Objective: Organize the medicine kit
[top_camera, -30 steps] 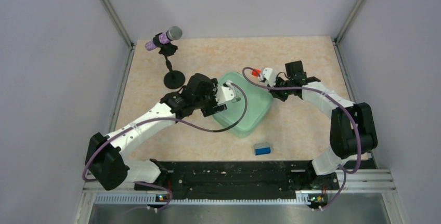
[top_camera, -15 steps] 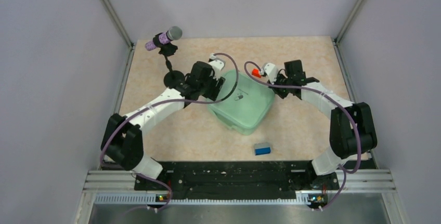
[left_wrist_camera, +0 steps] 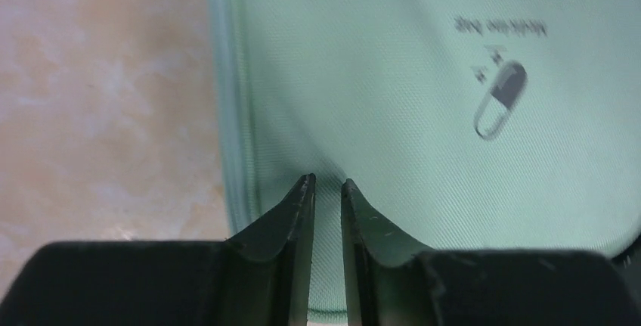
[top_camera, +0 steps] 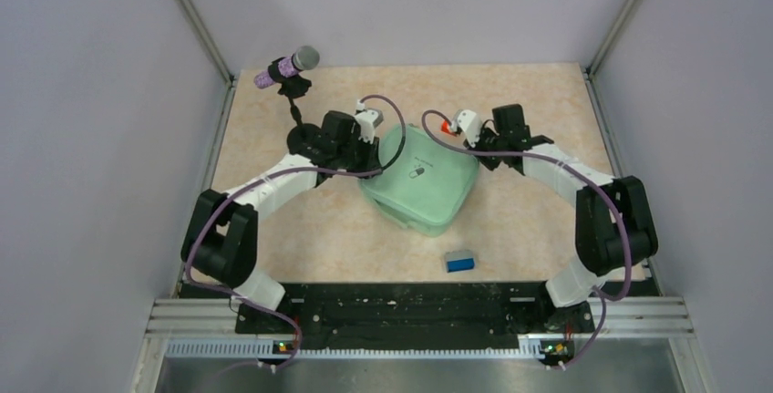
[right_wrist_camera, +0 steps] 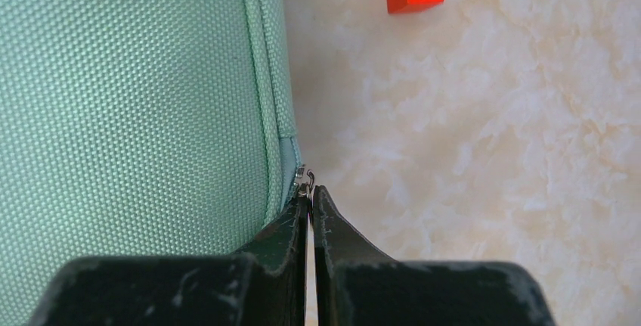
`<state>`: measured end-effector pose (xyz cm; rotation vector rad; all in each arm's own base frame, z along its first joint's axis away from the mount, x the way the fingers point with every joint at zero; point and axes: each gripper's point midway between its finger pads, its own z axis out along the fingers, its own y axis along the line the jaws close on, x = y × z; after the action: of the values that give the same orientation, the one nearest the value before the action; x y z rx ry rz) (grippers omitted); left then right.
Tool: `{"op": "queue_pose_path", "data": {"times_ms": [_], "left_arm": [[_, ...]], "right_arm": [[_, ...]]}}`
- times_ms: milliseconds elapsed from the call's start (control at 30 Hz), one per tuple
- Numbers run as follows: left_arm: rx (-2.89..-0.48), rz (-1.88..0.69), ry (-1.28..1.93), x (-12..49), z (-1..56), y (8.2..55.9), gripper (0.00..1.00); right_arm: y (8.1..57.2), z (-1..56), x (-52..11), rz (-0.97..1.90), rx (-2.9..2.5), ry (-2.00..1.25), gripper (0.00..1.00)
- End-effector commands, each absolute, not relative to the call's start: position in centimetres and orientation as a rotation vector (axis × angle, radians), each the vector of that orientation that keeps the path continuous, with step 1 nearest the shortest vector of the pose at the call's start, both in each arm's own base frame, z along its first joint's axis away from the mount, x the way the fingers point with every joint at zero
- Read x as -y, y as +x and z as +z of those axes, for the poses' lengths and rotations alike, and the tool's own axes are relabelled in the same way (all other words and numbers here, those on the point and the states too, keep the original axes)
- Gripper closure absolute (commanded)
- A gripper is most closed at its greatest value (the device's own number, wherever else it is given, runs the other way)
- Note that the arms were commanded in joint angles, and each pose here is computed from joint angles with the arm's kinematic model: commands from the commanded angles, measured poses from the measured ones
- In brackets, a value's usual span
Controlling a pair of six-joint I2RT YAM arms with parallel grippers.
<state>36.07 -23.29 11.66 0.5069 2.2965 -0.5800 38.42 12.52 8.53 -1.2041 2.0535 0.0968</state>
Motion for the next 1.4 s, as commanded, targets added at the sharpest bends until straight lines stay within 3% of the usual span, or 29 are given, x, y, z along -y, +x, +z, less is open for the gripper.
{"op": "queue_pose_path", "data": {"times_ms": [0, 133, 300, 500, 600, 733, 900, 1067, 1233, 1367], "left_arm": [[-2.291, -0.909, 0.771, 24.5, 11.5, 27.5, 0.79], [-2.297, -1.021, 0.977, 23.1, 12.1, 21.7, 0.79], [-2.147, -0.929, 1.139, 20.2, 16.4, 18.0, 0.57], [-2.082, -0.651, 0.851, 16.0, 19.8, 22.4, 0.47], [-2.201, -0.331, 0.491, 11.5, 18.4, 27.2, 0.44], [-2.306, -0.272, 0.191, 9.0, 15.2, 29.1, 0.42], [-2.331, -0.357, 0.067, 8.9, 12.7, 30.2, 0.37], [-2.371, -0.54, 0.126, 11.4, 11.6, 29.8, 0.39], [-2.305, -1.044, 0.33, 17.0, 12.8, 25.1, 0.48], [-2.28, -1.165, 0.4, 18.5, 11.6, 21.6, 0.52]], "right_arm": [[41.8, 12.1, -17.8, 0.117, -1.867, -1.219, 1.0], [41.4, 11.2, -22.0, 0.148, -1.816, -1.299, 1.0], [39.9, 10.7, -27.4, 0.224, -1.694, -1.402, 1.0], [36.8, 10.9, -30.5, 0.287, -1.521, -1.5, 1.0], [36.4, 11.2, -30.3, 0.278, -1.517, -1.504, 1.0], [35.7, 11.4, -29.6, 0.266, -1.513, -1.508, 1.0], [34.6, 11.2, -28.7, 0.263, -1.516, -1.508, 1.0], [34.0, 10.8, -27.9, 0.241, -1.511, -1.522, 1.0], [35.3, 10.8, -27.5, 0.189, -1.528, -1.502, 1.0], [37.8, 10.4, -27.4, 0.199, -1.56, -1.474, 1.0]]}}
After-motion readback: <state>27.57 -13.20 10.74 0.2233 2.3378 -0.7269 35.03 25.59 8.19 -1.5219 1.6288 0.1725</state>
